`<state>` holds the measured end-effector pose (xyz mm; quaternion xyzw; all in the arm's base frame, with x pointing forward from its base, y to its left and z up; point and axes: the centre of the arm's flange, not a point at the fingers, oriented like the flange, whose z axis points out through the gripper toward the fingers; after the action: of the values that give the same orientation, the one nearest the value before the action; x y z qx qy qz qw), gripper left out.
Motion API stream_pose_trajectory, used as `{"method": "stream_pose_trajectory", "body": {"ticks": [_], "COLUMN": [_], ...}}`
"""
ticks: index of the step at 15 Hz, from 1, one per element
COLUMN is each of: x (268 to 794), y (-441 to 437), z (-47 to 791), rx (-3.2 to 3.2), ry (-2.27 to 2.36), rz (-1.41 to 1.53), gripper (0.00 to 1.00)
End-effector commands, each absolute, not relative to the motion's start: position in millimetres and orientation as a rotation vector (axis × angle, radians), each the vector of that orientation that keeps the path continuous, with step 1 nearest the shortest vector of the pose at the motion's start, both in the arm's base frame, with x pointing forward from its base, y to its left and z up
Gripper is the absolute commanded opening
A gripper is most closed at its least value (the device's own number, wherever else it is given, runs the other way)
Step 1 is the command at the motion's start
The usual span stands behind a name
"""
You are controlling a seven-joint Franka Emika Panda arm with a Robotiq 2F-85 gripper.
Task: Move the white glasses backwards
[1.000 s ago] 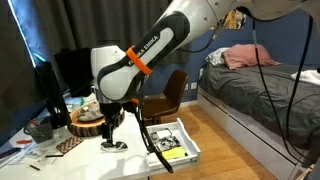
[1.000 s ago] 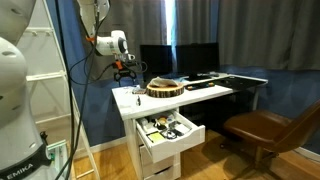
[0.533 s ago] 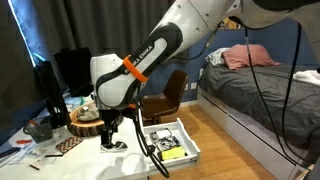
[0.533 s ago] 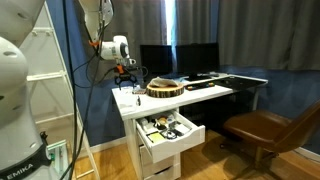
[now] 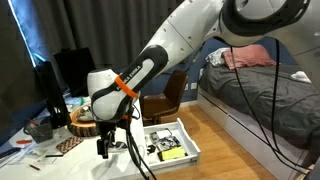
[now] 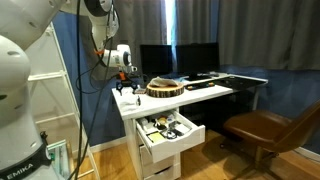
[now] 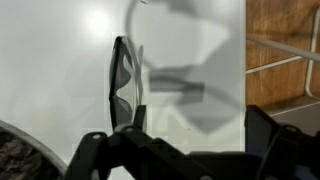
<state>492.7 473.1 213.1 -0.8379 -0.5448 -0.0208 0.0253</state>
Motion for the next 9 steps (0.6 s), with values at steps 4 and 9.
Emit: {"method": "stream_pose_trajectory", "body": {"ticks": [4,9], "x": [518.0,528.2], "y": [480.4,477.1], "z": [191.7,175.3], "rx": [-2.613,-2.635], "ry": [-1.703,-1.730], "rz": [-0.079,-0.080], "gripper": [0.69,0.59]}}
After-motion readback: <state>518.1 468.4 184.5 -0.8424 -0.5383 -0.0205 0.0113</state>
